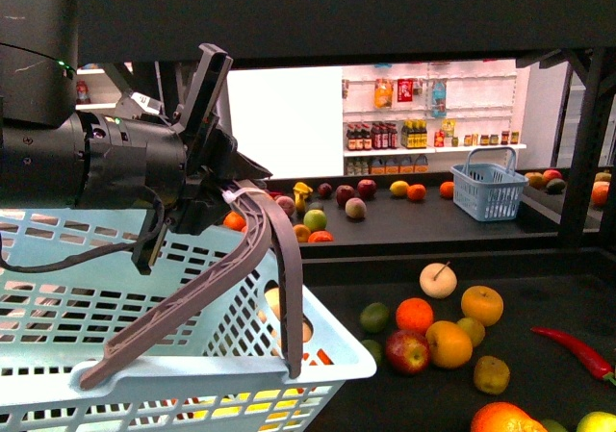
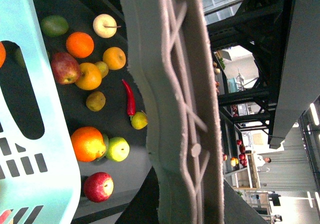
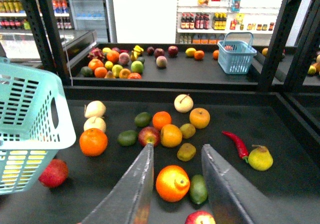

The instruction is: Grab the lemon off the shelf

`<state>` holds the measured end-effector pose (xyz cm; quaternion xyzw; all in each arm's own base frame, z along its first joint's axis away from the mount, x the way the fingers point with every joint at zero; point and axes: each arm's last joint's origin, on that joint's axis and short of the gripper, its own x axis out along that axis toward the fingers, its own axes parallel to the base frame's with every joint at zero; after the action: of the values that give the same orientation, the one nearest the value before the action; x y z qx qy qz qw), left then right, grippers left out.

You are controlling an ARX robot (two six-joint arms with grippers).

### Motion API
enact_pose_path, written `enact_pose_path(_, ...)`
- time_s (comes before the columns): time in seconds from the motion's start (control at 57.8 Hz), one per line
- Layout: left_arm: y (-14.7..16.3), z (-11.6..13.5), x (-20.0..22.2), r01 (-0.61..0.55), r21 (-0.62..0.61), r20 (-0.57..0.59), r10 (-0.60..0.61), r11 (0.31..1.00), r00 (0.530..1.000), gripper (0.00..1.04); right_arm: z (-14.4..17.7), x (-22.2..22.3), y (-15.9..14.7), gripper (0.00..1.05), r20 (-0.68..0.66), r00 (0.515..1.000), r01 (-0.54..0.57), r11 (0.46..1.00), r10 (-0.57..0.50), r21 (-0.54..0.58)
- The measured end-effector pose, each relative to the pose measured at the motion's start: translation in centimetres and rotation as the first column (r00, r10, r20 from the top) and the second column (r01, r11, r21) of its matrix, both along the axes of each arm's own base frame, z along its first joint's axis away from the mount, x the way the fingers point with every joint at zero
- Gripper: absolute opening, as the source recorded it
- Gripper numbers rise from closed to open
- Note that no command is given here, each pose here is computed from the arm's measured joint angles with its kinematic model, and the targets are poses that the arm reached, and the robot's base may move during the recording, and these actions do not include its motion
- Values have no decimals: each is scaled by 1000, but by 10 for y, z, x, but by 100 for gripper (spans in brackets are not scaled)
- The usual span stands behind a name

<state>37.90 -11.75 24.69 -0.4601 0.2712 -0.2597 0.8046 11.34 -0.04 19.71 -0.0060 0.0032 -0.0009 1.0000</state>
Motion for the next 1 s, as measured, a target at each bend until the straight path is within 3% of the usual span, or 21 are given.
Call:
enact_pose_path(0.138, 0, 0, 0, -1, 3, 3, 1, 1000, 1000, 8, -7, -2, 0, 2, 2, 1000, -1, 1000, 1, 0)
enact_pose_path(1.004, 0, 0, 0, 0, 1, 0, 0, 1000, 1000, 8, -29, -16, 0, 3, 13, 1000, 0, 1000, 0, 1)
